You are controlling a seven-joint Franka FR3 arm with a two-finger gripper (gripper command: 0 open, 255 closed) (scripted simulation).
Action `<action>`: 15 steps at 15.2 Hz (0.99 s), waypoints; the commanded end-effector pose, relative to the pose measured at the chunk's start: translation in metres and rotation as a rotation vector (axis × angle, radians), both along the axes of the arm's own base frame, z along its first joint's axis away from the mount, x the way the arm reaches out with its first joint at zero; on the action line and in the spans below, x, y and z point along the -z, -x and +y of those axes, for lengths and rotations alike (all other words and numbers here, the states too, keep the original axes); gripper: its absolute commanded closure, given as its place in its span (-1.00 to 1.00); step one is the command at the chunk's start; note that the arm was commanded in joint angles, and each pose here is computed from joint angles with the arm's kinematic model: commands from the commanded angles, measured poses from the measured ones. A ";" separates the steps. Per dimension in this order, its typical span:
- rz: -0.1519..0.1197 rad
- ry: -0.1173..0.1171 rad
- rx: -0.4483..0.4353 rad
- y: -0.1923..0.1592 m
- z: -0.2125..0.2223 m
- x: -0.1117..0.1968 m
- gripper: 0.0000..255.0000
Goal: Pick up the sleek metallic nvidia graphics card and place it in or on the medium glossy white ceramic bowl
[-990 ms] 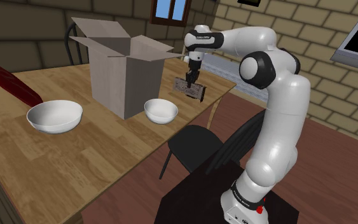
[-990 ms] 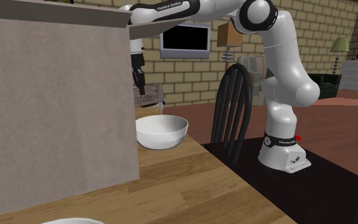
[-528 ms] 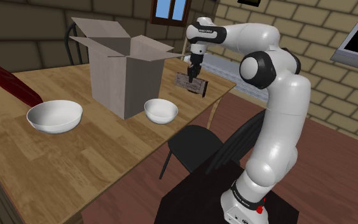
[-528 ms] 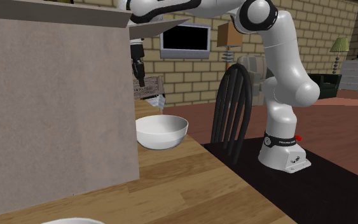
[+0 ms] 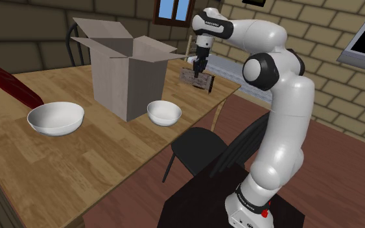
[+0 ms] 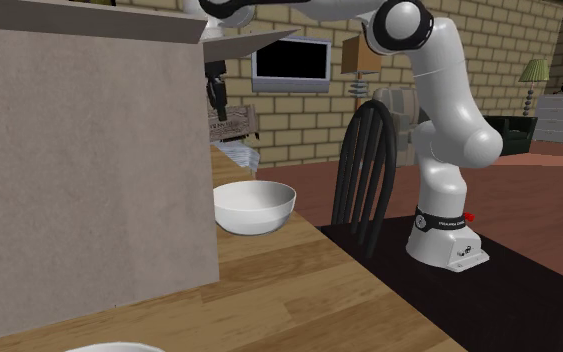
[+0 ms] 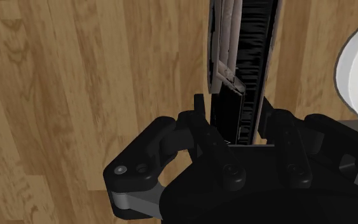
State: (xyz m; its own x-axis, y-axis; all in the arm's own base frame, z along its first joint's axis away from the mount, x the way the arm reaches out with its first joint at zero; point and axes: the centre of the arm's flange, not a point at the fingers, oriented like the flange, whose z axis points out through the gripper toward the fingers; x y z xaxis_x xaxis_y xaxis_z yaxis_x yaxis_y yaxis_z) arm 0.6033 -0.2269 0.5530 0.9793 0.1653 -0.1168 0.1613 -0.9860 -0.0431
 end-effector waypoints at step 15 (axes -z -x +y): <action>0.000 0.000 0.000 0.033 0.181 -0.033 1.00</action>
State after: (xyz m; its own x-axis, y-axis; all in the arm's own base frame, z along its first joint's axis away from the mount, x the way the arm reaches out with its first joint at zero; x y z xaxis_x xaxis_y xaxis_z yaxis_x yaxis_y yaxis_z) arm 0.5738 -0.0572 0.5851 0.9791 0.1662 -0.1171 0.1622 -0.9858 -0.0436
